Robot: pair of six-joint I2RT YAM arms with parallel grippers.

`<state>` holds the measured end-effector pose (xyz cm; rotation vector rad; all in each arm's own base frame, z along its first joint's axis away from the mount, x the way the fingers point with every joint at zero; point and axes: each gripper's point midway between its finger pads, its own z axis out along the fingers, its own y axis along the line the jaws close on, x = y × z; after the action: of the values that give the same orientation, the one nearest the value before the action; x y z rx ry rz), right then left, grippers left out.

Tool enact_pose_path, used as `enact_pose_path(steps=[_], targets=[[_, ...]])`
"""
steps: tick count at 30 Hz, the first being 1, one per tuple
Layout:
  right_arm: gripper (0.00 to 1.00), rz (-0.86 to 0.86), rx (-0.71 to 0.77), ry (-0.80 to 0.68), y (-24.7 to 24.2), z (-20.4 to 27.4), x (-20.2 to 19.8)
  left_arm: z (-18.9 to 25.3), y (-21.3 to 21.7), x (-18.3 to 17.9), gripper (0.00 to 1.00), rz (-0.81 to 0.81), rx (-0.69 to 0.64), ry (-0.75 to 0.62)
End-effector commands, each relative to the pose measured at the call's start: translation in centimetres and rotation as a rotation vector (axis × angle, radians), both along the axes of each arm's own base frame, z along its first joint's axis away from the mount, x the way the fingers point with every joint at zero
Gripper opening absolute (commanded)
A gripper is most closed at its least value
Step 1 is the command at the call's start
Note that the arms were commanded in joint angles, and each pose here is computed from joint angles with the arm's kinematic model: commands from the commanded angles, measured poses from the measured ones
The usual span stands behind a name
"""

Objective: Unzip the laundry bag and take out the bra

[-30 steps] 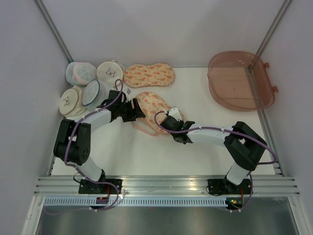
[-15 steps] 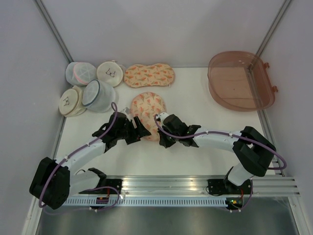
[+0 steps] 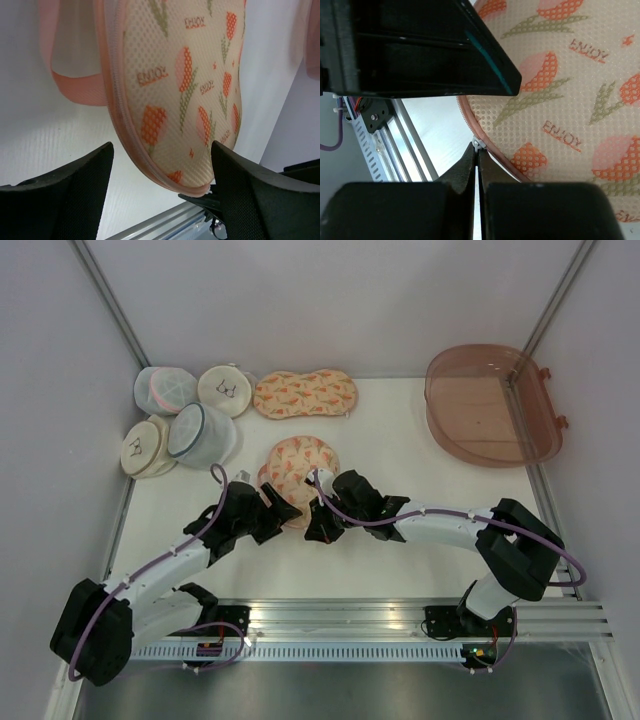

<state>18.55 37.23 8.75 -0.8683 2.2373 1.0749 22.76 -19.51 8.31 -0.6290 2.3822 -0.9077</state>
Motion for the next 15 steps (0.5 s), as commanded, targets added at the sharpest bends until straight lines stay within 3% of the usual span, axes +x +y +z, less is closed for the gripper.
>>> enact_pose_path(steps=[1, 3, 8, 12, 14, 15], targets=[[0.01, 0.031, 0.089, -0.029, 1.5, 2.3, -0.1, 0.1, 0.3, 1.4, 0.82, 0.097, -0.025, -0.021], [0.01, 0.031, 0.088, -0.026, 1.5, 2.2, -0.2, -0.2, 0.3, 1.8, 0.79, 0.107, -0.022, -0.021], [0.01, 0.03, 0.08, -0.023, 1.4, 2.1, -0.3, 0.1, -0.1, 3.0, 0.6, 0.121, -0.035, -0.052], [0.0, 0.02, 0.053, -0.027, 1.1, 1.7, -0.3, 0.3, 0.1, 3.9, 0.28, 0.138, -0.012, -0.085], [0.0, 0.016, 0.036, -0.029, 0.8, 1.4, -0.2, 0.5, 0.2, 4.4, 0.2, 0.145, 0.004, -0.1], [0.01, 0.012, 0.028, -0.029, 0.6, 1.3, -0.2, 0.2, 0.4, 4.5, 0.11, 0.143, 0.023, -0.098]])
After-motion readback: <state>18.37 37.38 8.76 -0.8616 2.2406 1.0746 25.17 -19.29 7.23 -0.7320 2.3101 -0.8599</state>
